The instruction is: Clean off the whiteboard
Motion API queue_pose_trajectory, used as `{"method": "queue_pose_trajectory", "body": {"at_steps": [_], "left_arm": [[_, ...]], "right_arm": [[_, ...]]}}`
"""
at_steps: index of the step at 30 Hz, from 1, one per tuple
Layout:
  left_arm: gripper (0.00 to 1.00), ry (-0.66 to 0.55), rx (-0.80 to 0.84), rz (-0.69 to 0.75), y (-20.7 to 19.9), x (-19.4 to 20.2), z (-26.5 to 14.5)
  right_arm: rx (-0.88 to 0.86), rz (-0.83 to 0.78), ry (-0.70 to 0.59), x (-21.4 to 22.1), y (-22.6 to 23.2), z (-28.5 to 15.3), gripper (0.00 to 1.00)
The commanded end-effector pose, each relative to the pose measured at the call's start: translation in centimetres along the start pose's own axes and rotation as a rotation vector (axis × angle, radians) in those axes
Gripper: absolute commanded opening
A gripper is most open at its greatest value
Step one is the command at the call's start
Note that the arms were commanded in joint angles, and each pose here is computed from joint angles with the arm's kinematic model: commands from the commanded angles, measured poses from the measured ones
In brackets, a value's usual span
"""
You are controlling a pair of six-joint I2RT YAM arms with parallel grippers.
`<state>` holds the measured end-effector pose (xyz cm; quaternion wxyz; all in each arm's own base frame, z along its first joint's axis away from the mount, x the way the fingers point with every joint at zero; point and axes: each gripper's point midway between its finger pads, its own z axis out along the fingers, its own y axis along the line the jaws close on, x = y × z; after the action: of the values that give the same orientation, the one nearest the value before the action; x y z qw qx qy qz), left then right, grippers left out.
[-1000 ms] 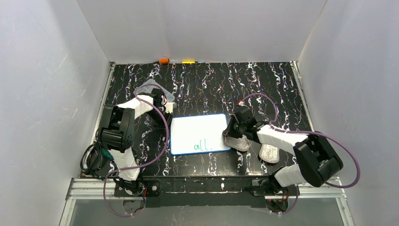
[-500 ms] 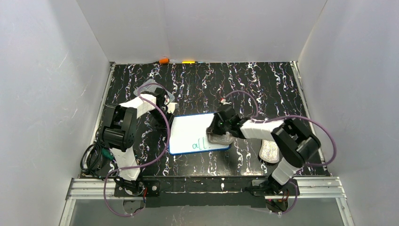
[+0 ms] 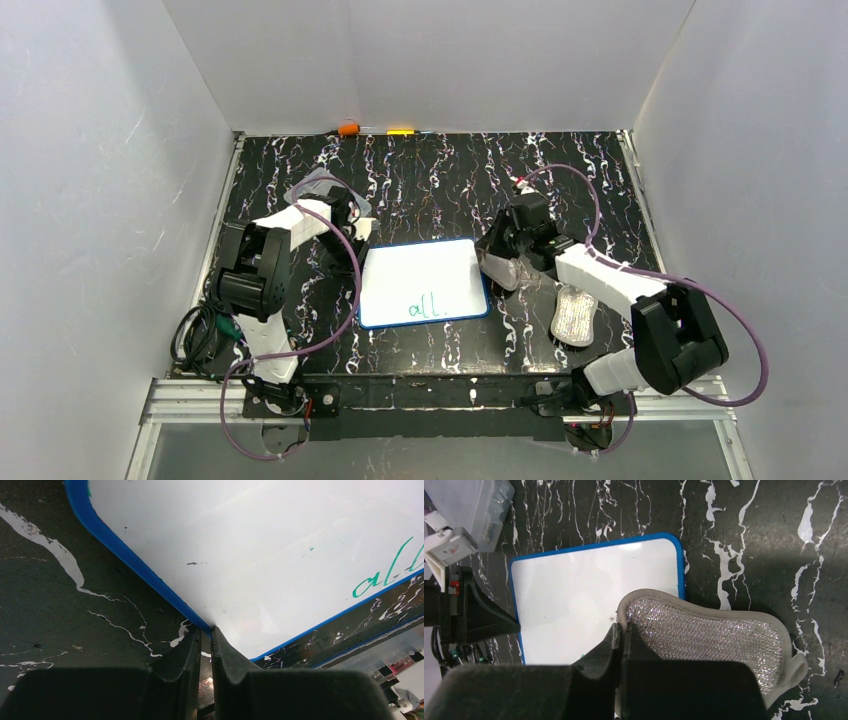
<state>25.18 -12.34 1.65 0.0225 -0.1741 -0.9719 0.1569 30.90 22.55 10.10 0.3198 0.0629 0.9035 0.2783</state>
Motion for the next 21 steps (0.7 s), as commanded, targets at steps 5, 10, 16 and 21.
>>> {"method": "queue_pose_trajectory", "body": {"at_steps": [5, 10, 16, 21], "left_arm": [[0.09, -0.017, -0.035, 0.035, 1.3, -1.0, 1.7], [0.08, -0.013, -0.022, 0.026, 1.1, -0.9, 1.9], [0.07, -0.011, 0.003, 0.023, 0.7, -0.9, 2.2], [0.04, -0.004, -0.009, 0.019, 0.9, -1.0, 2.3]], "right_arm": [[-0.045, 0.008, 0.112, 4.6, -0.6, 1.1, 0.01], [-0.056, -0.001, 0.181, 8.0, 0.2, 2.7, 0.01], [-0.088, -0.074, 0.267, 13.4, 3.4, 5.3, 0.01], [-0.165, -0.124, 0.284, 13.9, 7.7, 6.6, 0.01]]}}
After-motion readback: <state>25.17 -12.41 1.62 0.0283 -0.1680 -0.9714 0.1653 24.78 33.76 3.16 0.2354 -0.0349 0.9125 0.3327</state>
